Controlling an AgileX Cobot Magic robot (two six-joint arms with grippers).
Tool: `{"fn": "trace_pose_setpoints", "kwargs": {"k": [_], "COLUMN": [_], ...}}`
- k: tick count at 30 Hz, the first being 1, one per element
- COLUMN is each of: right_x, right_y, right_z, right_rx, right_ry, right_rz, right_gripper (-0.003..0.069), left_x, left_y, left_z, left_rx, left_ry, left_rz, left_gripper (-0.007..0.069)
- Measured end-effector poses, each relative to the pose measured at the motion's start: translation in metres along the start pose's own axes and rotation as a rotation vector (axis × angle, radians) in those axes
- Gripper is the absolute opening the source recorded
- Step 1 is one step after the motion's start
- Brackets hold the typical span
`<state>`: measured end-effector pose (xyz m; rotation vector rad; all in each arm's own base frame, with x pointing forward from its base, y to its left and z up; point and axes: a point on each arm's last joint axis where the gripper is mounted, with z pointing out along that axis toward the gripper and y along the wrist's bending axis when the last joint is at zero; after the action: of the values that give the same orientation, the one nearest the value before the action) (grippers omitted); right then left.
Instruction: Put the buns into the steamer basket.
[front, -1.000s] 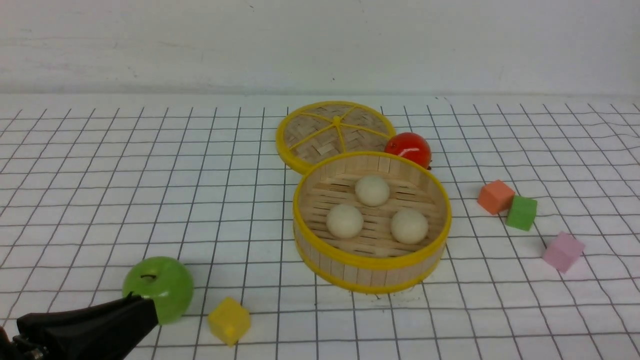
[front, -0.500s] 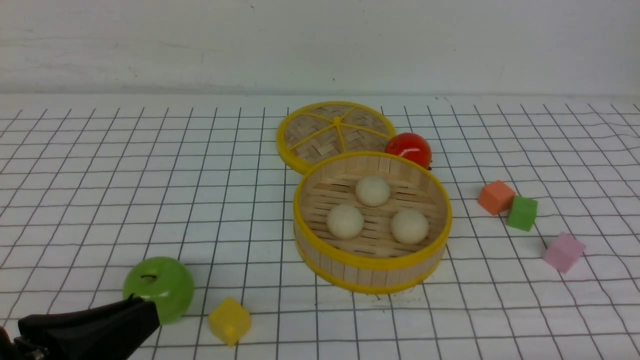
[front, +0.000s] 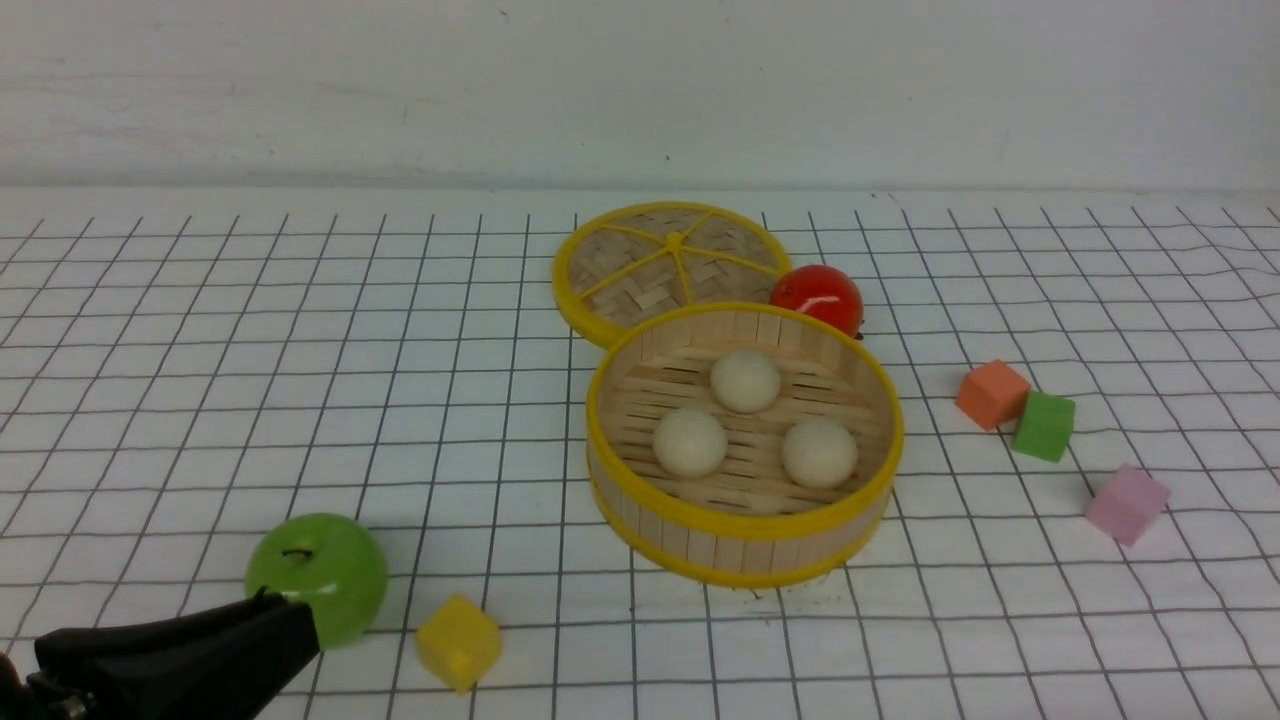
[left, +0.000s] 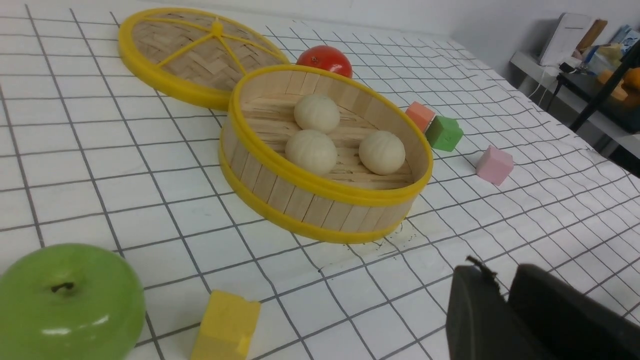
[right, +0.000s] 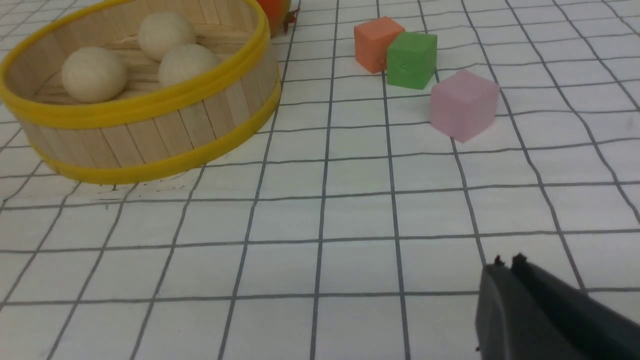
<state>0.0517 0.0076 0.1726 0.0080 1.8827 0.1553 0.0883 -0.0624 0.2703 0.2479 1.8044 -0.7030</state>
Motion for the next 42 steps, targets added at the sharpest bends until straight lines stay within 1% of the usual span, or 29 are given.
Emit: {"fn": "trace_pose_setpoints", "kwargs": {"k": [2, 4, 8, 11, 14, 16, 18, 19, 21, 23, 24, 26, 29, 33, 42], "right_x": [0.000, 0.000, 0.000, 0.000, 0.000, 0.000, 0.000, 0.000, 0.000, 0.000, 0.000, 0.000, 0.000, 0.000, 0.000], "right_y": [0.000, 0.000, 0.000, 0.000, 0.000, 0.000, 0.000, 0.000, 0.000, 0.000, 0.000, 0.000, 0.000, 0.000, 0.000], "right_z": [0.000, 0.000, 0.000, 0.000, 0.000, 0.000, 0.000, 0.000, 0.000, 0.000, 0.000, 0.000, 0.000, 0.000, 0.000], "right_rx": [0.000, 0.000, 0.000, 0.000, 0.000, 0.000, 0.000, 0.000, 0.000, 0.000, 0.000, 0.000, 0.000, 0.000, 0.000], "right_ry": [0.000, 0.000, 0.000, 0.000, 0.000, 0.000, 0.000, 0.000, -0.001, 0.000, 0.000, 0.000, 0.000, 0.000, 0.000], "right_rz": [0.000, 0.000, 0.000, 0.000, 0.000, 0.000, 0.000, 0.000, 0.000, 0.000, 0.000, 0.000, 0.001, 0.000, 0.000], "right_gripper": [0.0003, 0.0003, 0.0008, 0.0013, 0.0018, 0.0020, 0.0022, 0.0022, 0.0022, 0.0022, 0.0022, 0.0022, 0.0028, 0.0034, 0.0046], "left_x": [0.000, -0.001, -0.004, -0.005, 0.005, 0.018, 0.040, 0.042, 0.067, 0.075, 0.084, 0.093, 0.096, 0.095, 0.095], "left_y": [0.000, 0.001, 0.008, 0.016, 0.026, 0.034, 0.042, 0.043, 0.054, 0.057, 0.059, 0.060, 0.061, 0.061, 0.061], "left_z": [0.000, 0.000, -0.003, -0.017, -0.034, -0.043, -0.049, -0.048, -0.045, -0.043, -0.042, -0.041, -0.041, -0.041, -0.041], "left_rx": [0.000, -0.010, -0.066, -0.143, -0.267, -0.348, -0.425, -0.427, -0.472, -0.483, -0.495, -0.506, -0.507, -0.507, -0.507], "left_ry": [-0.002, -0.025, -0.101, -0.181, -0.255, -0.297, -0.341, -0.332, -0.293, -0.247, -0.163, -0.093, -0.092, -0.100, -0.101], "left_rz": [0.003, 0.045, 0.092, 0.100, 0.099, 0.109, 0.096, 0.092, 0.042, 0.006, -0.044, -0.119, -0.206, -0.232, -0.235], "left_gripper": [0.0102, 0.0102, 0.0102, 0.0074, -0.0006, -0.0013, -0.0013, -0.0013, -0.0013, -0.0013, -0.0013, -0.0013, -0.0013, -0.0013, -0.0013]}}
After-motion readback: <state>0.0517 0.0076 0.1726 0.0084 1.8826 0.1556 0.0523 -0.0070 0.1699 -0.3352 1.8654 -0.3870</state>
